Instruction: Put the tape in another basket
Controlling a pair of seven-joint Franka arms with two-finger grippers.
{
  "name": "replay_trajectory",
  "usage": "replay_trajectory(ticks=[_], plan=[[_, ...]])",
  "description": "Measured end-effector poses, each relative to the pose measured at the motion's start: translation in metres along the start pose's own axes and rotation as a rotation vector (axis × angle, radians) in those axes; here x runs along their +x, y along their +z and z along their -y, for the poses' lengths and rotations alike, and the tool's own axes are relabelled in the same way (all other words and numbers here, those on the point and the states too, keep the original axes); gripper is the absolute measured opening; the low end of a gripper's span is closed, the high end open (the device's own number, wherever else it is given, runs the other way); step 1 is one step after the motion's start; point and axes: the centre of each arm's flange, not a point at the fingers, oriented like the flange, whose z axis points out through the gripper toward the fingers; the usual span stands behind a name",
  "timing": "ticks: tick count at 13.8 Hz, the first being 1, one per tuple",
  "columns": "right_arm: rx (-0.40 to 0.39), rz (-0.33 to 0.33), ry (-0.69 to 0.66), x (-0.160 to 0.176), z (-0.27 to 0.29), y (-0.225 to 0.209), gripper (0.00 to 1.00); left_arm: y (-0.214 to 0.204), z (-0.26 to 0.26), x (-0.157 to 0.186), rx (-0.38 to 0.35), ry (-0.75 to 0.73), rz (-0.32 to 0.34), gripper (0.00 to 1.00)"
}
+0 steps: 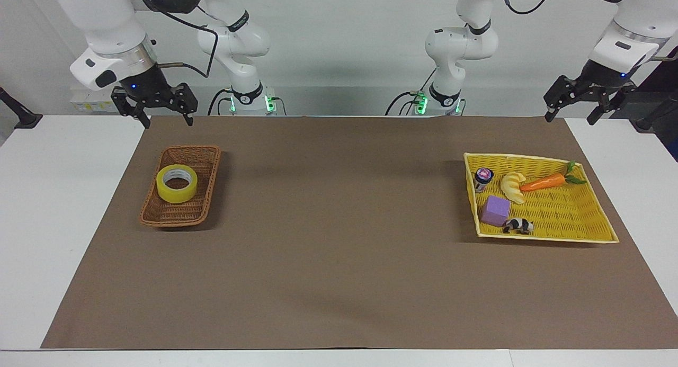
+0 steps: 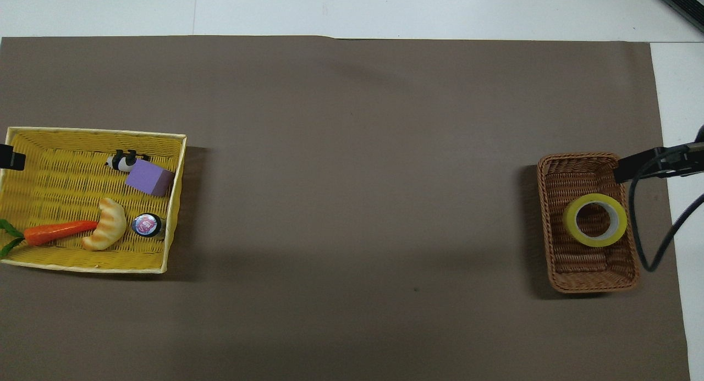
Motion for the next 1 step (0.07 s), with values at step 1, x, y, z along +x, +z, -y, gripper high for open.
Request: replay_trajectory(ticks=[1], plan=[[0.001,0.011,0.000,-0.0017,0.0000,0.0008,1.00,0.0000,0.0000,0.0000,0.000,0.000,0.000,1.00]])
